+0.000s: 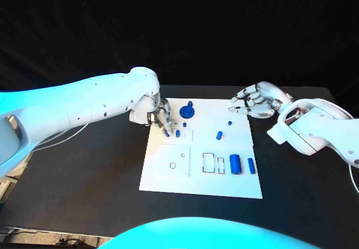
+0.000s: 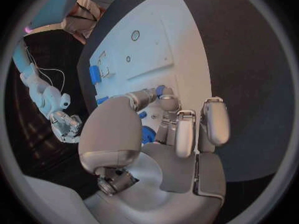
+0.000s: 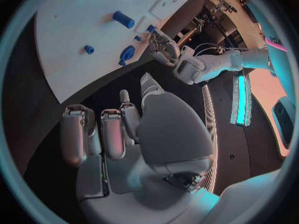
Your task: Assemble the parts on the task board
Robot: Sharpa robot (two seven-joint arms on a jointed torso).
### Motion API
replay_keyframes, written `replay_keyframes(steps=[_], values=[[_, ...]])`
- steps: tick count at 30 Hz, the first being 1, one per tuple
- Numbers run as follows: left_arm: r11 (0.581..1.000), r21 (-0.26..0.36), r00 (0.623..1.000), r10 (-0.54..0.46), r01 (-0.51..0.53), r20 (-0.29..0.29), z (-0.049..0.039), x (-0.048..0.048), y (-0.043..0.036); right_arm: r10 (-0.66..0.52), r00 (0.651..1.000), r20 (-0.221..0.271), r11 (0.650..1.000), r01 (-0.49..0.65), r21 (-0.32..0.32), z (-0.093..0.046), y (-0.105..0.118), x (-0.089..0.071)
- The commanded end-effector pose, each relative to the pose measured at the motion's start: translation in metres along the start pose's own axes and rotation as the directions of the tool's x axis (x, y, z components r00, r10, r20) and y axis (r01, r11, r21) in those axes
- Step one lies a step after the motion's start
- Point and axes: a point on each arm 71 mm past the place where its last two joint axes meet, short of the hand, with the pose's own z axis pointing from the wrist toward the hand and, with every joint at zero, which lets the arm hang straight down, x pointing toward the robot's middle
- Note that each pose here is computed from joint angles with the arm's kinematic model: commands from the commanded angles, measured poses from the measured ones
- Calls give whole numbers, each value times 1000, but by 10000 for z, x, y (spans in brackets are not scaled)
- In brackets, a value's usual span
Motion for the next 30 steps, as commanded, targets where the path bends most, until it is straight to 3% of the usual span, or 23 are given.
replay_keyframes(steps=[1,17,30], values=[[1000,0,999,12,-12,-42,117,140,-17,-8,1000,-9,1000,8,-10,-2,11,12],[1000,7,998,12,-11,-67,114,162,4,-9,1000,-11,1000,9,-10,4,12,14],[1000,6,999,-23,23,-26,100,132,36,-9,1000,-12,1000,9,-10,9,12,16]])
